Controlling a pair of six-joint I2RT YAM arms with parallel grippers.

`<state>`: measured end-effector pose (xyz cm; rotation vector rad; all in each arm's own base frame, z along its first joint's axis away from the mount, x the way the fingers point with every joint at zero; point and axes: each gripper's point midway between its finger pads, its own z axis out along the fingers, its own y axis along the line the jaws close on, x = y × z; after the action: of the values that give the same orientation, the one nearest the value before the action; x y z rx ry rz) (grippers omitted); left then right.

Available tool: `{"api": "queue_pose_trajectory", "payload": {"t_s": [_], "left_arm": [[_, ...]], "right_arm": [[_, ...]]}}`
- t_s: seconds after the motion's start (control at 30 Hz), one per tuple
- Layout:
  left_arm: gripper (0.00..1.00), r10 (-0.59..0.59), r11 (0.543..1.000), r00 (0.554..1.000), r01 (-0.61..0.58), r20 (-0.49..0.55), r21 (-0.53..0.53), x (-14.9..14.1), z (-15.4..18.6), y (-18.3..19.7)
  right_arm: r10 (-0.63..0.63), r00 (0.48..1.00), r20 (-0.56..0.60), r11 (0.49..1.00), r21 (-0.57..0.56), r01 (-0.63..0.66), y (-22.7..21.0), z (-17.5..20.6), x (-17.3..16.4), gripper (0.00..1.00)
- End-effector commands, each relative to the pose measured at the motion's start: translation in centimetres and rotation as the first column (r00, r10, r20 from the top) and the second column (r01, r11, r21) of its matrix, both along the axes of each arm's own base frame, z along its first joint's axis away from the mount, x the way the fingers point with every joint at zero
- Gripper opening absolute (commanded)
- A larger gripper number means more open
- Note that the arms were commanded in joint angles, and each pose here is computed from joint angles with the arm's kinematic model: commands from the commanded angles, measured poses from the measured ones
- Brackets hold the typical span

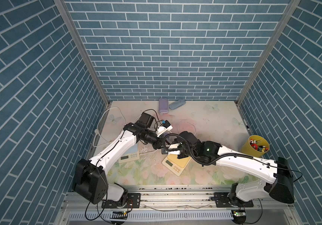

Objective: Charge the electronic scale
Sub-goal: Pick up the charging cable from the center of the board, then adjust the electronic scale at the center of the board.

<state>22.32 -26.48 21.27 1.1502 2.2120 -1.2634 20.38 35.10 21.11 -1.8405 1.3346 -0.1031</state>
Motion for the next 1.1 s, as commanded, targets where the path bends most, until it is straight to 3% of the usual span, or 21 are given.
{"api": "queue_pose_trajectory", "payload": {"t_s": [0.0,0.03,0.17,0.3,0.4,0.63,0.77,0.83,0.97,1.07], "left_arm": [[0.00,-0.017,0.999,0.999,0.018,0.029,-0.032,-0.6,1.5,0.0],[0.04,-0.009,1.000,0.999,0.010,0.039,-0.026,-0.6,1.5,0.2],[0.39,0.047,0.999,0.993,-0.044,0.112,-0.029,0.0,1.6,0.7],[0.50,0.099,0.995,0.983,-0.094,0.158,-0.040,0.5,1.8,1.0],[0.54,0.127,0.992,0.979,-0.129,0.162,0.006,0.6,0.9,1.7],[0.56,0.303,0.941,0.920,-0.331,0.250,0.077,1.4,-1.7,4.8],[0.57,0.453,0.856,0.848,-0.500,0.276,0.132,2.4,-4.1,7.2],[0.57,0.508,0.816,0.818,-0.557,0.268,0.153,2.7,-5.3,8.1],[0.57,0.566,0.778,0.793,-0.604,0.228,0.171,3.0,-7.8,8.4],[0.57,0.583,0.767,0.791,-0.611,0.184,0.194,3.5,-9.6,8.1]], "right_arm": [[0.001,0.999,0.045,0.999,0.044,-0.003,0.8,1.6,0.5,0.00],[-0.006,0.999,0.041,0.999,0.053,0.004,0.7,1.9,0.5,0.00],[-0.084,0.996,-0.007,0.995,0.046,0.084,-0.1,2.5,0.7,0.00],[-0.188,0.979,-0.074,0.982,0.015,0.189,-2.0,1.3,0.7,0.00],[-0.307,0.935,-0.177,0.952,-0.053,0.303,-4.3,-0.8,0.3,0.00],[-0.575,0.741,-0.347,0.817,-0.211,0.536,-9.3,-5.0,-2.1,0.00],[-0.672,0.601,-0.433,0.732,-0.265,0.628,-10.0,-6.5,-3.3,0.00],[-0.714,0.519,-0.469,0.683,-0.308,0.662,-10.1,-7.8,-3.7,0.00],[-0.791,0.354,-0.499,0.580,-0.427,0.693,-11.0,-11.6,-3.9,0.00],[-0.825,0.298,-0.480,0.531,-0.477,0.701,-11.7,-13.2,-3.7,0.00]]}}
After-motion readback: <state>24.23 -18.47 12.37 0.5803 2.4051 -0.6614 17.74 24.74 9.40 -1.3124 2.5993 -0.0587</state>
